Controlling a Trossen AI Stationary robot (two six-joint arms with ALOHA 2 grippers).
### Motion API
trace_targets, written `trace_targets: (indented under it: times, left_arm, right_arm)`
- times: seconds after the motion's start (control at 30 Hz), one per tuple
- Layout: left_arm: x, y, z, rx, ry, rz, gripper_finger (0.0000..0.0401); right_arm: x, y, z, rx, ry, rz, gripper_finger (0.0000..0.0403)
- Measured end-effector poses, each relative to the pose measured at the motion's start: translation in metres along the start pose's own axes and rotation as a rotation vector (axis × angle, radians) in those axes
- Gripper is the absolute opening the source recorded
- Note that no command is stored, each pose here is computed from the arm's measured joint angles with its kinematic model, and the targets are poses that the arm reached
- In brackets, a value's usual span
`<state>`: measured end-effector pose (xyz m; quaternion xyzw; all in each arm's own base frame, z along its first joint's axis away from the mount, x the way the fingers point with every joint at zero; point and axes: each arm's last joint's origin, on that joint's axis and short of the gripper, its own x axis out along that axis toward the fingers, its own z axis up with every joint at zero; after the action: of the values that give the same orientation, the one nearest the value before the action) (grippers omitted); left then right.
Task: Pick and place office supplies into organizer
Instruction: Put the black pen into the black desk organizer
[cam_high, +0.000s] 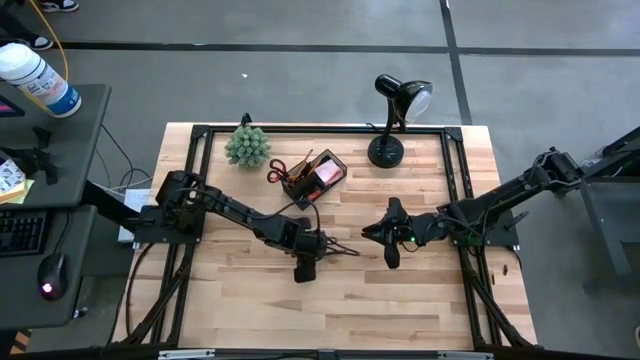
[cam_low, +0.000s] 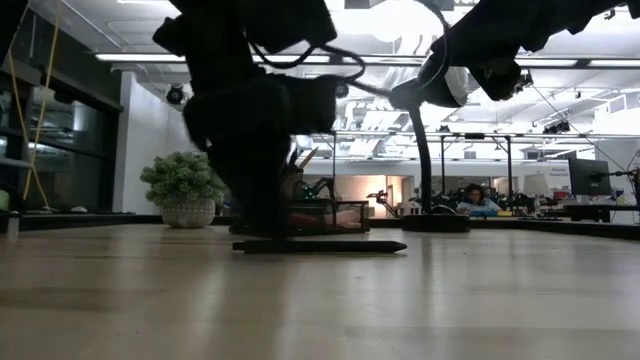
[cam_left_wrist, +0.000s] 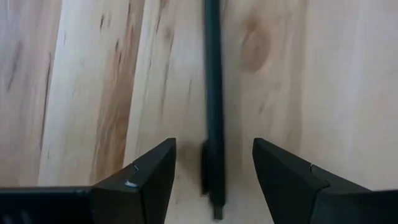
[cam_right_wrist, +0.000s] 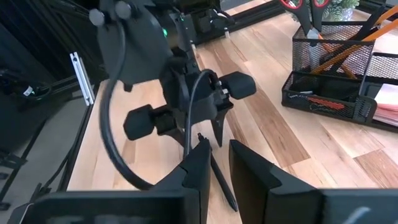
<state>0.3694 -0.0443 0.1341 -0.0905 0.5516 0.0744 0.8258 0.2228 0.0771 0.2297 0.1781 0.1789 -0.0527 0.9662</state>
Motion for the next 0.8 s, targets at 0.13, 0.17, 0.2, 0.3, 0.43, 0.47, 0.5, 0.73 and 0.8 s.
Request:
trace_targets:
  times: [0.13, 0.17, 0.2, 0.3, 0.43, 0.47, 0.5, 0.73, 0.8]
  left_arm:
    - [0.0018, 0.0, 0.0002, -0.008, 0.001, 0.001, 0.02]
    - [0.0017, -0.0001, 0.0004, -0.008, -0.001, 0.0, 0.02]
    - [0.0017, -0.0002, 0.0006, -0.011, -0.003, 0.0, 0.02]
    - [0.0018, 0.0, 0.0005, -0.023, -0.003, 0.008, 0.02]
    - [0.0018, 0.0001, 0.0001, -0.029, -0.001, 0.01, 0.0197]
    - [0.0018, 0.0002, 0.0002, -0.033, -0.001, 0.011, 0.0194]
    - [0.0018, 0.0003, 0.0, -0.038, 0.0, 0.013, 0.0189]
    - [0.0018, 0.0005, -0.0001, -0.025, 0.0, 0.016, 0.0127]
    - [0.0019, 0.0002, -0.0002, -0.007, 0.002, 0.011, 0.0108]
  right_arm:
    - [0.0001, 0.0, 0.0, 0.0, 0.0, 0.0, 0.0051]
    - [0.0001, 0.0, 0.0, 0.0, 0.0, 0.0, 0.0051]
    - [0.0001, 0.0, 0.0, 0.0, 0.0, 0.0, 0.0052]
    - [0.0001, 0.0, 0.0, 0.0, 0.0, 0.0, 0.0053]
    - [0.0001, 0.0, 0.0, 0.0, 0.0, 0.0, 0.005]
    - [0.0001, 0.0, 0.0, 0.0, 0.0, 0.0, 0.0049]
    - [0.0001, 0.0, 0.0, 0.0, 0.0, 0.0, 0.0049]
    - [0.0, 0.0, 0.0, 0.0, 0.0, 0.0, 0.0052]
    - [0.0001, 0.0, 0.0, 0.001, 0.0, 0.0, 0.0052]
